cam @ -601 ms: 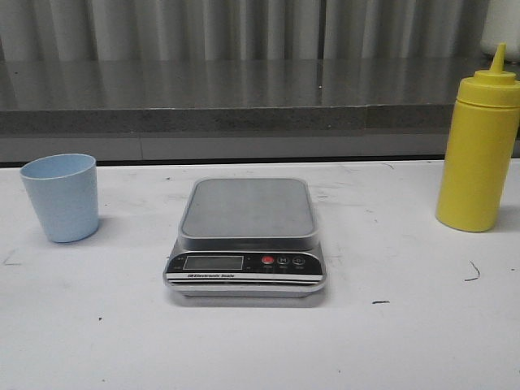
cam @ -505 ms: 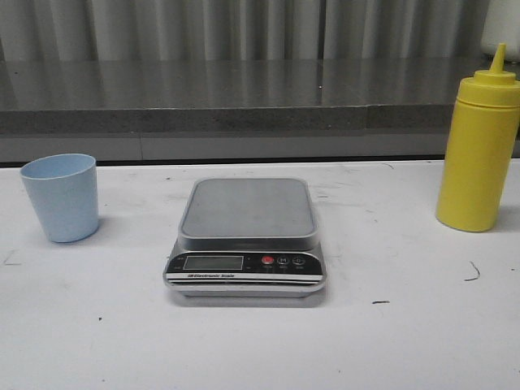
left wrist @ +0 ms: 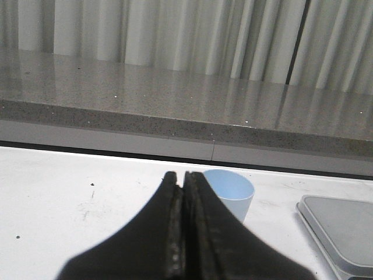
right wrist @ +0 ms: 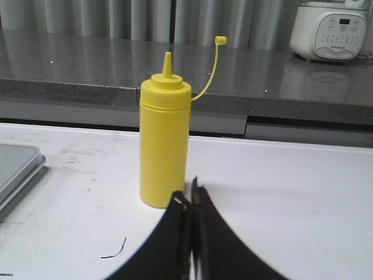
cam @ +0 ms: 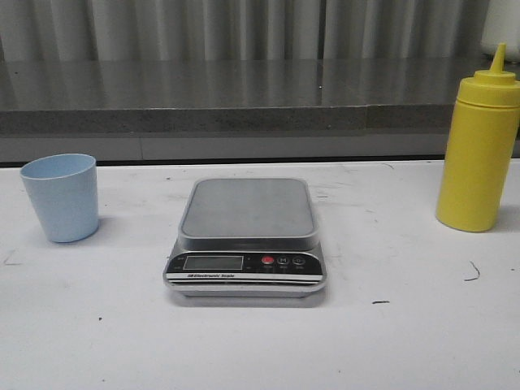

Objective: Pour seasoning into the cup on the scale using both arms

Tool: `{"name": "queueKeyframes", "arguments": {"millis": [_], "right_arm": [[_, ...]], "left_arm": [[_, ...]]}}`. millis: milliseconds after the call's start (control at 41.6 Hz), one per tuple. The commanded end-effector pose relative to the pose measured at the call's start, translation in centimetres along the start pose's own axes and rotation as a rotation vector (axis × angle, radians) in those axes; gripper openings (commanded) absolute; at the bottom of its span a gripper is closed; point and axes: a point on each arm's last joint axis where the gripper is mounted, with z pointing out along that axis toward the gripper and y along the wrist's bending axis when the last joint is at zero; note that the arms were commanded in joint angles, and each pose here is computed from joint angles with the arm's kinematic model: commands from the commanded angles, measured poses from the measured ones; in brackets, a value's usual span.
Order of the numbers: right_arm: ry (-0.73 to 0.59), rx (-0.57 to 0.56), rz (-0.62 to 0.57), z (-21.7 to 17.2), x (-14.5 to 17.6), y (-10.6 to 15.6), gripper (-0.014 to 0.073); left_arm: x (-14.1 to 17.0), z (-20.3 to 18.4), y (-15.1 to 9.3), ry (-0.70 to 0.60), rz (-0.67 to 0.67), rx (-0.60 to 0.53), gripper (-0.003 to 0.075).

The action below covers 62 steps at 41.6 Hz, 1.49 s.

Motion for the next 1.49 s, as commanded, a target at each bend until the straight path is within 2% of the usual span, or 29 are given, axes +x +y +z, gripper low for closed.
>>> {"name": "queueKeyframes", "arguments": {"millis": [0, 265, 457, 674, 842, 914, 1131, 1468], "right_arm": [[-0.111, 0.002, -0.014, -0.2, -1.1, 0.0, -0.0067], [-0.169, 0.0, -0.009, -0.4, -2.3, 0.0, -0.0067], [-0.219, 0.01, -0.007, -1.9, -7.9, -0.1, -0.0067], [-0.139, 0.023, -0.009, -2.1, -14.2, -0.3, -0.0067], [0.022, 0.031, -0.039, -0.4, -16.1, -0.4, -0.0067], [0.091, 0.03, -0.058, 0.7, -16.0, -0.4, -0.0067], [0.249, 0.028, -0.059, 3.1, -14.7, -0.4, -0.0067], [0.405, 0.024, -0.061, 4.9, -12.0, -0.4, -0.005]], "left_arm": [[0.0, -0.1, 0.0, -0.074, -0.005, 0.013, -0.002], [-2.1, -0.3, -0.2, -0.192, -0.006, 0.025, -0.002], [-7.8, -1.8, -1.0, -0.257, 0.025, 0.034, -0.002], [-14.2, -2.6, -1.7, -0.185, 0.061, 0.015, -0.002], [-17.2, -1.2, -2.1, -0.042, 0.059, -0.002, -0.002], [-17.3, 0.0, -2.1, 0.05, 0.059, -0.012, -0.002], [-16.1, 2.8, -2.0, 0.209, 0.043, -0.021, -0.002], [-14.3, 5.6, -1.9, 0.386, 0.015, -0.028, -0.0019]]}}
